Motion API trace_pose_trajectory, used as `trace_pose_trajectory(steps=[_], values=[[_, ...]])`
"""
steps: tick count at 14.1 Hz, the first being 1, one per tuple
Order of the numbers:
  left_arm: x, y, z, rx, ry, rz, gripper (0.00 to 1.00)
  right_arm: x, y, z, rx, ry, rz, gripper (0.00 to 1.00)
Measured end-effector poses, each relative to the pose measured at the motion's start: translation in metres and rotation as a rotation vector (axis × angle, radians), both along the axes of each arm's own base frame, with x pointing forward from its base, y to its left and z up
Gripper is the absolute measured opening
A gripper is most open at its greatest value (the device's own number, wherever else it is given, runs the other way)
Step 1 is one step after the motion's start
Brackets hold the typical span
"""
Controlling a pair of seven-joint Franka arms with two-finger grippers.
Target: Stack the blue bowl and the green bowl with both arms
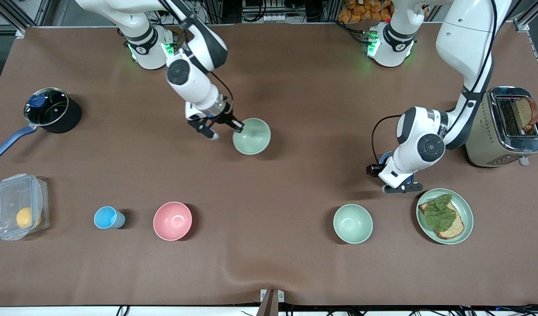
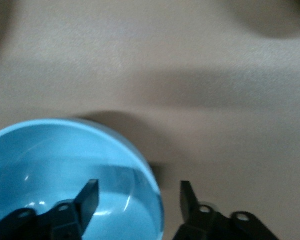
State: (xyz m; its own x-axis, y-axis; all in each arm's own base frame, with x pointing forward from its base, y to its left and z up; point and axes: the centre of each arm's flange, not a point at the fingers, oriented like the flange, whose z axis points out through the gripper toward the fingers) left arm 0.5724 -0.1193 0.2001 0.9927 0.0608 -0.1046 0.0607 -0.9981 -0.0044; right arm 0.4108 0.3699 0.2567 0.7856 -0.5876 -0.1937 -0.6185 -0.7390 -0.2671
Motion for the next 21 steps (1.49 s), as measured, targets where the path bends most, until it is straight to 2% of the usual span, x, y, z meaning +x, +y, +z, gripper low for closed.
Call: trace_pose_trajectory(steps=[3, 6, 8, 9, 13, 17, 18, 21], values=[[-0.003, 0.003, 0.010, 0.006, 0.011, 0.003, 0.36, -0.007, 0.008, -0.022, 0.009, 0.009, 0.002, 0.05], [0.005, 0.023, 0.054, 0.006, -0.032, 0.036, 0.06, -0.012, 0.014, -0.037, 0.015, 0.017, 0.000, 0.05], [0.002, 0.025, 0.087, 0.000, -0.027, 0.051, 0.04, -0.012, 0.015, -0.043, 0.015, 0.024, -0.007, 0.05], [-0.002, 0.016, 0.100, -0.018, -0.021, 0.050, 0.04, -0.011, 0.014, -0.045, 0.014, 0.027, -0.011, 0.12], [-0.014, -0.042, 0.148, -0.135, -0.050, 0.081, 0.04, -0.006, 0.012, -0.048, 0.015, 0.034, -0.042, 0.54], [-0.020, -0.097, 0.188, -0.164, -0.060, 0.140, 0.04, 0.023, 0.007, -0.032, 0.028, 0.031, -0.104, 0.95], [-0.019, -0.102, 0.197, -0.165, -0.054, 0.146, 0.04, 0.034, 0.002, -0.026, 0.020, 0.057, -0.112, 1.00], [-0.023, -0.128, 0.219, -0.172, -0.037, 0.156, 0.04, 0.077, -0.022, 0.004, -0.016, 0.184, -0.139, 1.00]])
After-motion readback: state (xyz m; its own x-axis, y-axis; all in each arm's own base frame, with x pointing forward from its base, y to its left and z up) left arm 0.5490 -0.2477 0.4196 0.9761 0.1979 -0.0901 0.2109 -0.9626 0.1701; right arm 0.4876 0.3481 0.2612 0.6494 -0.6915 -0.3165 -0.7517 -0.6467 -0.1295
